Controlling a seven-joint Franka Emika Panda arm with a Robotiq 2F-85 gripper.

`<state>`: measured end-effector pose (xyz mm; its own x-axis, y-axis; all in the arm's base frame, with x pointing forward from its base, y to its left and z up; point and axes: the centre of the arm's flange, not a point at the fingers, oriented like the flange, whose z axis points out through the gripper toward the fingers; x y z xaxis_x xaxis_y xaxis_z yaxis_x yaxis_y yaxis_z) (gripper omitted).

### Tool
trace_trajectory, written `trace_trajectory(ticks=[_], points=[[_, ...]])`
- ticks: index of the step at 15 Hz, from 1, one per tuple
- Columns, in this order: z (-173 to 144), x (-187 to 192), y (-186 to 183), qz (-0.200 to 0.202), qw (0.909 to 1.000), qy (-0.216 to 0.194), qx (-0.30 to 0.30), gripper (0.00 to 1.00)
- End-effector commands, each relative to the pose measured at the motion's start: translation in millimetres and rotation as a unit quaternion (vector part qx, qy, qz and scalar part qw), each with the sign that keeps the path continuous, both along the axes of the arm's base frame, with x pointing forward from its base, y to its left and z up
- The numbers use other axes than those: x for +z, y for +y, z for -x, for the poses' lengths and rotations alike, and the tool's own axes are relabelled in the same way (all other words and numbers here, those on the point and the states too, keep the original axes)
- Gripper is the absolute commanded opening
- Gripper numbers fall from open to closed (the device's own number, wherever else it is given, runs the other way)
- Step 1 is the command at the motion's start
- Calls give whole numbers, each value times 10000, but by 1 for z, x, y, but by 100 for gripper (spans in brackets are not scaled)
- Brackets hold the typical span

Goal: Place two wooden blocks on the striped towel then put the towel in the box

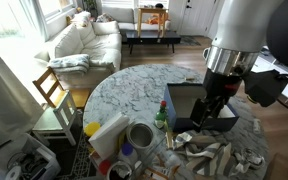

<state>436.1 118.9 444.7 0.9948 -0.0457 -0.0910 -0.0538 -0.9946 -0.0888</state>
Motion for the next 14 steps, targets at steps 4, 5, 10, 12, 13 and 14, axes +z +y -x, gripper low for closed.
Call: trace_trajectory(ticks=[4,5,10,12,13,14], points=[[51,-56,3,-477,9970,342,511,100],[61,-66,5,-559,9948,352,769,100],[95,-109,24,-320,9784,47,2042,100],[76,-99,21,-384,9844,262,1699,100],[75,-98,22,-386,9844,257,1696,100],[73,-96,21,-394,9846,231,1685,100]])
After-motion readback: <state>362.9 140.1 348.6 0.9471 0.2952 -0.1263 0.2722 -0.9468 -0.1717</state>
